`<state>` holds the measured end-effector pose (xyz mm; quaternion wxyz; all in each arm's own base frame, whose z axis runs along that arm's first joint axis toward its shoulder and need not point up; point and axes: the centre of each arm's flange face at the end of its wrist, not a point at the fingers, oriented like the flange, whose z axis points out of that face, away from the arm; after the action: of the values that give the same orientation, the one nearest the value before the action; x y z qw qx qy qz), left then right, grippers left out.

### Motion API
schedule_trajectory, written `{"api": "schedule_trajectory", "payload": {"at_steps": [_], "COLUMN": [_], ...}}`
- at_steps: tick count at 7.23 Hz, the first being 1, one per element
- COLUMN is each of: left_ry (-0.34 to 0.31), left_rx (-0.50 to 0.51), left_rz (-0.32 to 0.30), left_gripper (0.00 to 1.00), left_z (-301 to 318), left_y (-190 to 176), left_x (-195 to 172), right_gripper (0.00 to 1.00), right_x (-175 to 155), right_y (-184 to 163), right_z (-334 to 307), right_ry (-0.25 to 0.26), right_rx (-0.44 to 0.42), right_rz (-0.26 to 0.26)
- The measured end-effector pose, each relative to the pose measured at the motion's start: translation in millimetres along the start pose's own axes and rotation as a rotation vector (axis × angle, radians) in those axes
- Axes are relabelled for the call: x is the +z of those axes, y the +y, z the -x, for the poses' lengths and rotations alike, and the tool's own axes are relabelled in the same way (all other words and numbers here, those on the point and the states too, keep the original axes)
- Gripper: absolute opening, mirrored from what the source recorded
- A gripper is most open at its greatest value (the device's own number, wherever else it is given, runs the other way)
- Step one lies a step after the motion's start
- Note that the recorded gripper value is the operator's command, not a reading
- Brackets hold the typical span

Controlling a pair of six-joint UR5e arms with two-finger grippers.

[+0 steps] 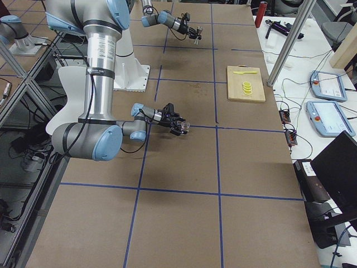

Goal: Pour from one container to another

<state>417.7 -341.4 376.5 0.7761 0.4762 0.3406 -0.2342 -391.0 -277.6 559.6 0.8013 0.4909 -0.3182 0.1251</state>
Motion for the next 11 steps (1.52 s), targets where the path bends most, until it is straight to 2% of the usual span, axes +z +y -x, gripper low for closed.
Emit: {"api": "schedule_trajectory", "payload": {"at_steps": [5,7,8,11], "left_ry": [-0.003,-0.003,-0.003,0.001], "left_rx": [0.001,0.001,0.001,-0.005], "left_rz": [-0.001,-0.001,-0.001,-0.002], "left_gripper": [0.00,0.00,0.00,0.00], "left_z": [0,0,0,-4], "left_y": [1,1,1,0], "left_x": [2,2,2,2], "right_gripper": [0.79,0.45,0.02,0.00], "right_x": [8,8,9,11], "right_y": [-5,-4,-5,-16], "right_z": [-2,-2,-2,-8], "right_ry": [0.006,0.002,0.000,-0.025], "right_rx": [-0.004,-0.005,-0.004,0.009], "right_rz": [0.006,0.018,0.023,0.031]}}
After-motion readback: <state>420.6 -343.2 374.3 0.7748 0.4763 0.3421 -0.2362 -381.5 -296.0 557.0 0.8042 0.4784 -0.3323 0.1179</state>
